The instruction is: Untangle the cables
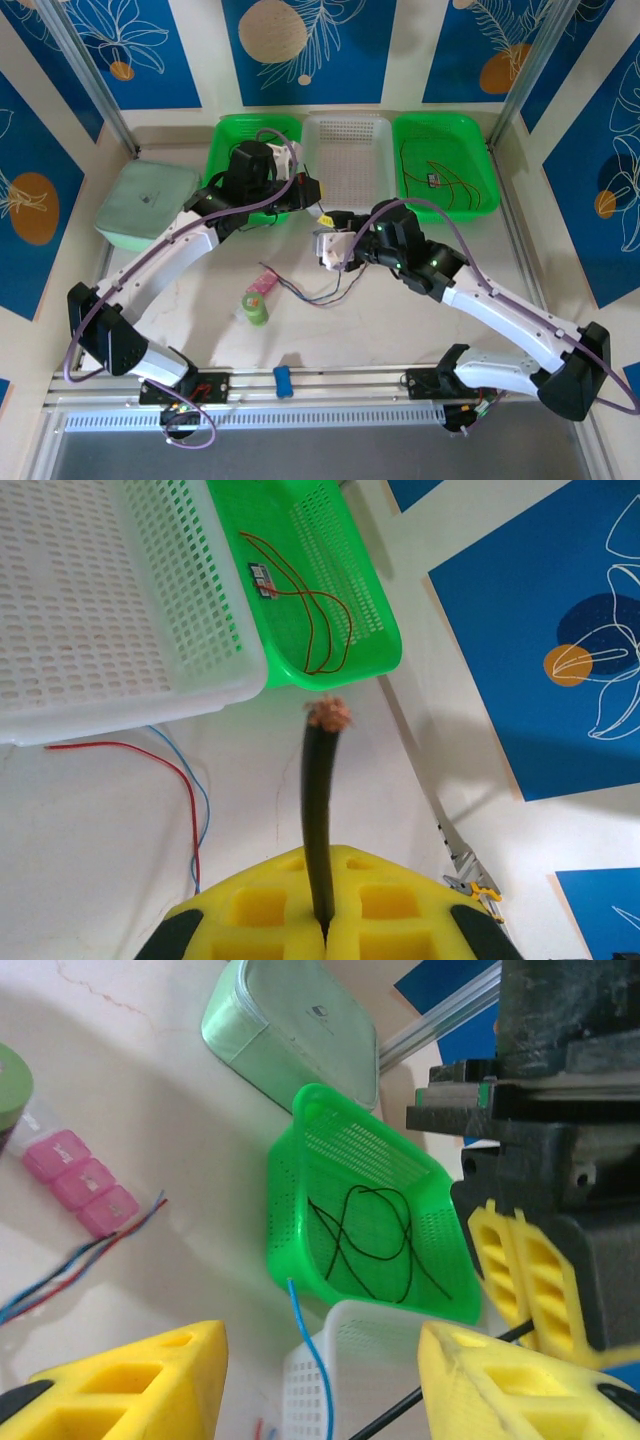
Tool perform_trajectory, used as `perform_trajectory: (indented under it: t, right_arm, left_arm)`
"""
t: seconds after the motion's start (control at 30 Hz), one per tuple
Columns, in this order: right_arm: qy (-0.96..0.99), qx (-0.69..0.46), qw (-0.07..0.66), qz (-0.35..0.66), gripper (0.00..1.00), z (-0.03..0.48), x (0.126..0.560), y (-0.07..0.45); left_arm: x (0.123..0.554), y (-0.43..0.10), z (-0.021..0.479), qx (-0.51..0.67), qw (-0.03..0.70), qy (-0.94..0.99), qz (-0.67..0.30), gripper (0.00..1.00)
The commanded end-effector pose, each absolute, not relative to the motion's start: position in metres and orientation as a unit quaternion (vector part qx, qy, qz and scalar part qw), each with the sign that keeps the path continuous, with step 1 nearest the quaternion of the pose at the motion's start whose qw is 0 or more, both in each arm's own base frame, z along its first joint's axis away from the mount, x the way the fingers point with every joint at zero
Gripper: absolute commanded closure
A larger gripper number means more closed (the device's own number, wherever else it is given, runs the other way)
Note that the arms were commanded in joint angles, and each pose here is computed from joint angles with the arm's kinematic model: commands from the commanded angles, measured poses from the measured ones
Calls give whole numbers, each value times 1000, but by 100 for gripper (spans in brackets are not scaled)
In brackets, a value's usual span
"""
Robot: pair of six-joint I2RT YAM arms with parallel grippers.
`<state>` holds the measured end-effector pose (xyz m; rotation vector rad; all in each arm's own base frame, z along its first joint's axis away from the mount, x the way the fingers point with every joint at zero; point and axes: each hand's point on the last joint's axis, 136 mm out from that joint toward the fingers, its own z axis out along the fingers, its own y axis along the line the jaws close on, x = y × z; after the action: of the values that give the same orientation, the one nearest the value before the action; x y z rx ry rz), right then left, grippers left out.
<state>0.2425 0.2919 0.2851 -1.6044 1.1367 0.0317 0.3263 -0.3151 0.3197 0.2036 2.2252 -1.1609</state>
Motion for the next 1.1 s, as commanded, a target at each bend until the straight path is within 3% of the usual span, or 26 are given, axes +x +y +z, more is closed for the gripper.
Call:
perform_trajectory:
  t: [0.0,0.4,0.53,0.73,1.07]
  right_arm:
    - [452,-693,559,-40,48,295,253,297]
    - [429,-726,526,-109,52,275,274,308]
    - [423,-728,524,-130,67,274,280,309]
    - [421,-722,536,-122,100,285,272,310]
    - [446,-603,661,-16,100,379,240,282]
  left_arm:
    - [327,-318,339,82,315,826,-460,100]
    - [324,-317,340,81,314,823,-466,100]
    - [323,-318,340,82,314,823,-466,100]
    - [323,-319,347,80,315,817,-476,100]
    - [331,-330,408,107,351,780,-507,100]
